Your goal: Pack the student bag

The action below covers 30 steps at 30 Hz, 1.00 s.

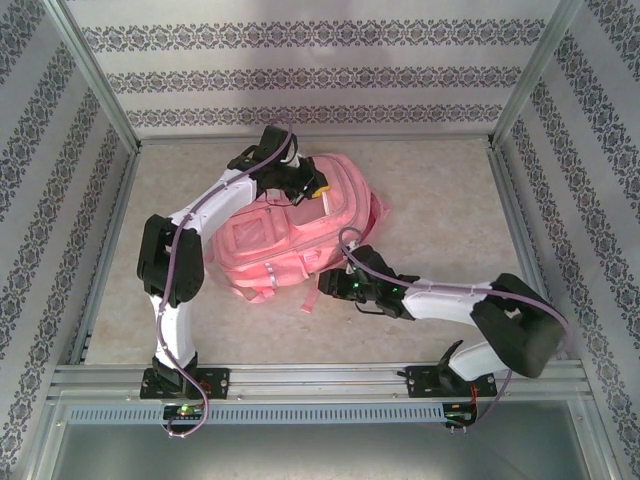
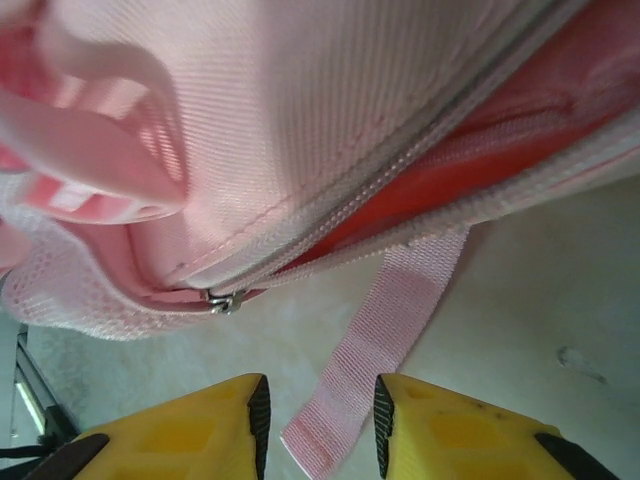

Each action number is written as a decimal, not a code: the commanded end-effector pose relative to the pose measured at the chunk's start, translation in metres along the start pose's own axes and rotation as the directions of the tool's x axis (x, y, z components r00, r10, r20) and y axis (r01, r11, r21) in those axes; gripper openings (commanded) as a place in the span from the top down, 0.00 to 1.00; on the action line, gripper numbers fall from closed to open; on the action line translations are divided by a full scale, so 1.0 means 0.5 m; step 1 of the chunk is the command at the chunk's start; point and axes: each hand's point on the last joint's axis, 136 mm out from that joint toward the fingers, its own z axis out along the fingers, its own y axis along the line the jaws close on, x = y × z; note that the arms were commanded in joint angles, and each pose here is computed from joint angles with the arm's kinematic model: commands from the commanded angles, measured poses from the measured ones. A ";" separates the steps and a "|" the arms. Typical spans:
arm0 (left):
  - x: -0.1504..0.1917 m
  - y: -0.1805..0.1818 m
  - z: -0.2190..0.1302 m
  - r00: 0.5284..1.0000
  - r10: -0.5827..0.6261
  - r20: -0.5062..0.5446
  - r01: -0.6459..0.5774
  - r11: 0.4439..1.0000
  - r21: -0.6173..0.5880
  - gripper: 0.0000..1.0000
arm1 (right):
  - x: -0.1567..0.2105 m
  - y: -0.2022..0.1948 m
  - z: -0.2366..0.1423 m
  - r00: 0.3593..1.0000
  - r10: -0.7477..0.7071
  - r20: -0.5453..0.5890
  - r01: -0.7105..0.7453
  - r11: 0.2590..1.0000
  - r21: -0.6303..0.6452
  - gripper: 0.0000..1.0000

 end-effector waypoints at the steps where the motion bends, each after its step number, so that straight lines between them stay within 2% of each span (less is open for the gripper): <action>1: -0.045 -0.030 -0.029 0.997 0.005 0.072 -0.007 0.999 0.034 1.00 | -0.031 0.053 0.019 0.999 0.039 0.003 -0.039 0.994 -0.100 0.65; 9: -0.036 -0.035 -0.040 0.998 0.008 0.067 -0.011 0.999 0.038 1.00 | -0.058 0.070 0.056 0.996 0.083 -0.014 -0.084 0.985 -0.149 0.64; 19: -0.030 -0.032 -0.046 0.998 0.007 0.061 -0.010 0.999 0.039 1.00 | -0.096 0.042 0.083 0.992 0.123 -0.004 -0.123 0.985 -0.122 0.67; 22: -0.025 -0.023 -0.040 0.999 -0.003 0.051 0.002 0.999 0.037 1.00 | -0.108 0.061 0.092 0.992 0.122 -0.008 -0.122 0.980 -0.156 0.66; 27: -0.021 -0.015 -0.036 0.999 -0.011 0.042 0.009 0.999 0.037 1.00 | -0.114 0.064 0.095 0.994 0.110 -0.009 -0.110 0.985 -0.136 0.75; 30: -0.017 -0.014 -0.042 0.999 -0.002 0.041 0.001 1.000 0.028 1.00 | -0.110 0.016 0.090 0.994 0.111 0.002 -0.111 0.994 -0.010 0.90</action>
